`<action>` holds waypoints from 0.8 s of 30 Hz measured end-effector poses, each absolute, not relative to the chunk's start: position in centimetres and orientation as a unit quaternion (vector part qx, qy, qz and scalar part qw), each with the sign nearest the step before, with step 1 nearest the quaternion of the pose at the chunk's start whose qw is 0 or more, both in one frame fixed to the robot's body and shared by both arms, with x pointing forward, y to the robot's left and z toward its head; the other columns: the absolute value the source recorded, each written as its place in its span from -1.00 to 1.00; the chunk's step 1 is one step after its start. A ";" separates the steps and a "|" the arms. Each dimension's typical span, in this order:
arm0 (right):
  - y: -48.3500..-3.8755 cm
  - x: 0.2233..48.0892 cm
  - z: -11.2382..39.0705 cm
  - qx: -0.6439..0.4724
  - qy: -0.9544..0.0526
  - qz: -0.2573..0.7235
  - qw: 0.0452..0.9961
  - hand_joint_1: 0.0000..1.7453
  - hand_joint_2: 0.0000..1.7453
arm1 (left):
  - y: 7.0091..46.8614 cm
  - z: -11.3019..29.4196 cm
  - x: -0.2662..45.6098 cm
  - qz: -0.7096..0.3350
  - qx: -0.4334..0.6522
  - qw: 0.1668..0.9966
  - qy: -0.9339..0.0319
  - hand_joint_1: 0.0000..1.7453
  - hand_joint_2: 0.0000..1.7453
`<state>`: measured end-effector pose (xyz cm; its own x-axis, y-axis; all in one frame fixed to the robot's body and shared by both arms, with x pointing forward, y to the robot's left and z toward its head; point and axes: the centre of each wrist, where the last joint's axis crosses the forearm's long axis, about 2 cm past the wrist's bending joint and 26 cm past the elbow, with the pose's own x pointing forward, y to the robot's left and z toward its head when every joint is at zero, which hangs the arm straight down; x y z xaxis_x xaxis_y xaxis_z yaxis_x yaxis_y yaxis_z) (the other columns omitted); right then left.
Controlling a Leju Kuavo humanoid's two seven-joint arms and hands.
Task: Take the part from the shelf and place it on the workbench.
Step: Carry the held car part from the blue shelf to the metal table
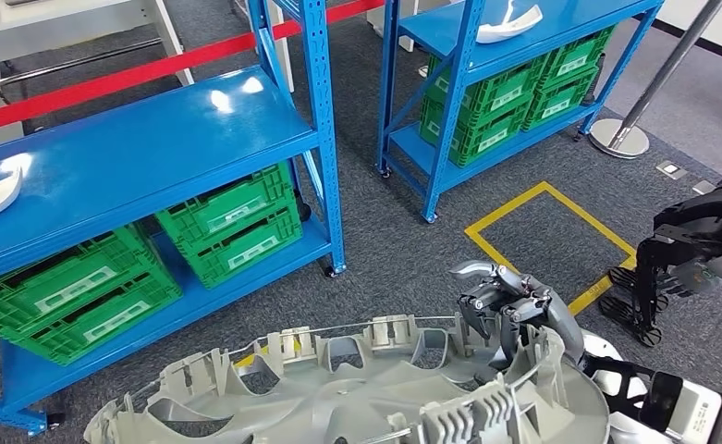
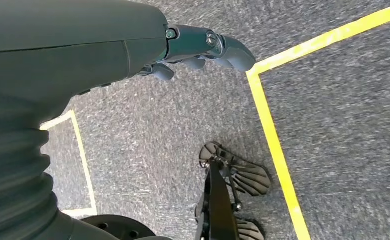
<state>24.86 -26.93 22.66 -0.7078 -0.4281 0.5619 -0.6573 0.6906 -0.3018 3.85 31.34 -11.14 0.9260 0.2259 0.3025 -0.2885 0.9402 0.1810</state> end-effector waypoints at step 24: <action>-25.5 26.5 24.3 0.359 -0.880 0.247 0.189 1.00 1.00 | 31.7 -11.1 3.9 0.129 0.122 0.973 -0.150 -1.00 1.00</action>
<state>26.48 -25.52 24.30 -0.6709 -0.5382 0.5102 -0.7250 0.6205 -0.2988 3.94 31.69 -11.11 0.9219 0.2142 0.3228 -0.2871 0.9373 0.1978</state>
